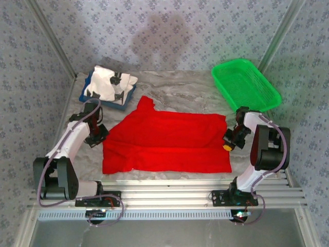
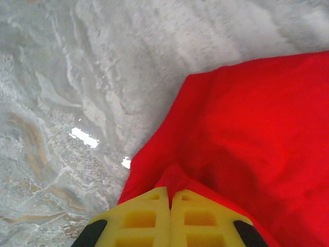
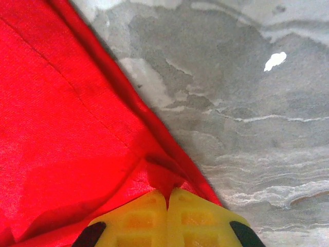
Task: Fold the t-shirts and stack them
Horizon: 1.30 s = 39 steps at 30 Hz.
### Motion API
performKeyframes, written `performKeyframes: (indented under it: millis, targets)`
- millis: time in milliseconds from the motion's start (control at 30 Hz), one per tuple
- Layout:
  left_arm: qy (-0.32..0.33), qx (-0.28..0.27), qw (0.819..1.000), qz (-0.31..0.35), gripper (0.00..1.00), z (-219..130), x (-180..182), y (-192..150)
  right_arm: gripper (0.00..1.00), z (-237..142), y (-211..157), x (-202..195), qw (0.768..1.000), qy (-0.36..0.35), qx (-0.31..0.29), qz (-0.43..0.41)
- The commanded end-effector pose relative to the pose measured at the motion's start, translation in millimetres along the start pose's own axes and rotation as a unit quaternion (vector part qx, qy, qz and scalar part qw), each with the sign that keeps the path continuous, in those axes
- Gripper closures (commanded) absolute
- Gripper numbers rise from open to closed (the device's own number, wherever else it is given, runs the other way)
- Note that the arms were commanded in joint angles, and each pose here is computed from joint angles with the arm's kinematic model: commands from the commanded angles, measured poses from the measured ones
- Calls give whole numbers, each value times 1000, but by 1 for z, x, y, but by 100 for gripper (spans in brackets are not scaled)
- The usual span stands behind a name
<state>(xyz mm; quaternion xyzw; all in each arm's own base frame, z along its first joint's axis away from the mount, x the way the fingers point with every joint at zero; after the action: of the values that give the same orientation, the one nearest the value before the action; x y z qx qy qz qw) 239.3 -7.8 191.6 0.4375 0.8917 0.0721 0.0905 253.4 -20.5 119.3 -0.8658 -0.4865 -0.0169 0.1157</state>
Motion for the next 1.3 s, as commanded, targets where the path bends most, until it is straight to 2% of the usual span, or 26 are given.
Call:
performKeyframes:
  millis: [0,300,567,600,633,667,700,767,800,867,967,1067,1267]
  targets:
    - [16,-6,999,29,100,-5,-5,5,100,1,5,-1,1000,-17,-6,-8]
    - [14,6,997,79,100,7,-29,19,100,5,4,-1,1000,-17,-3,-10]
    - [16,27,996,78,100,29,-39,20,100,9,8,1,1000,-17,-4,-12]
    - [17,31,997,73,97,31,-39,20,94,9,9,1,1000,-16,-4,-12]
    - [19,35,997,67,88,33,-39,20,90,9,9,2,1000,-13,-2,-13]
    - [16,39,997,60,74,34,-40,20,82,8,10,3,1000,-4,-2,-13]
    - [7,39,998,51,58,30,-41,22,70,5,11,5,1000,2,-6,-13]
    - [-8,28,999,29,37,13,-40,21,53,-8,9,7,1000,11,-22,-17]
    - [-21,21,999,13,25,1,-37,20,47,-17,5,8,999,15,-32,-19]
    - [-46,14,999,-17,10,-20,-27,12,38,-36,-6,7,999,25,-41,-23]
    - [-57,37,996,-51,5,-32,-9,-11,30,-57,-24,5,997,44,-51,-28]
    - [-48,69,993,-81,5,-32,11,-36,29,-62,-47,7,997,66,-35,-27]
    - [-38,105,984,-137,14,-17,41,-75,29,-60,-82,10,996,77,-10,-43]
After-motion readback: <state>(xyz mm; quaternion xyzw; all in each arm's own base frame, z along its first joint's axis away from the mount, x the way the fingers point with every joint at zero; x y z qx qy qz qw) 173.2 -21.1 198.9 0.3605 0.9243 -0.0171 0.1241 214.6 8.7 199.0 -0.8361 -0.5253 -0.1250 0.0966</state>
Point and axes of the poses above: each hand's point on the last joint's axis, 136 mm out from that joint toward the fingers, its own z axis out along the fingers, its own x axis along the line the jaws close on, y = z × x, the point moved 10 cm from there along -z, back along the fingers, and after that the axes turned 2 degrees about -z, right-handed, at the moved point
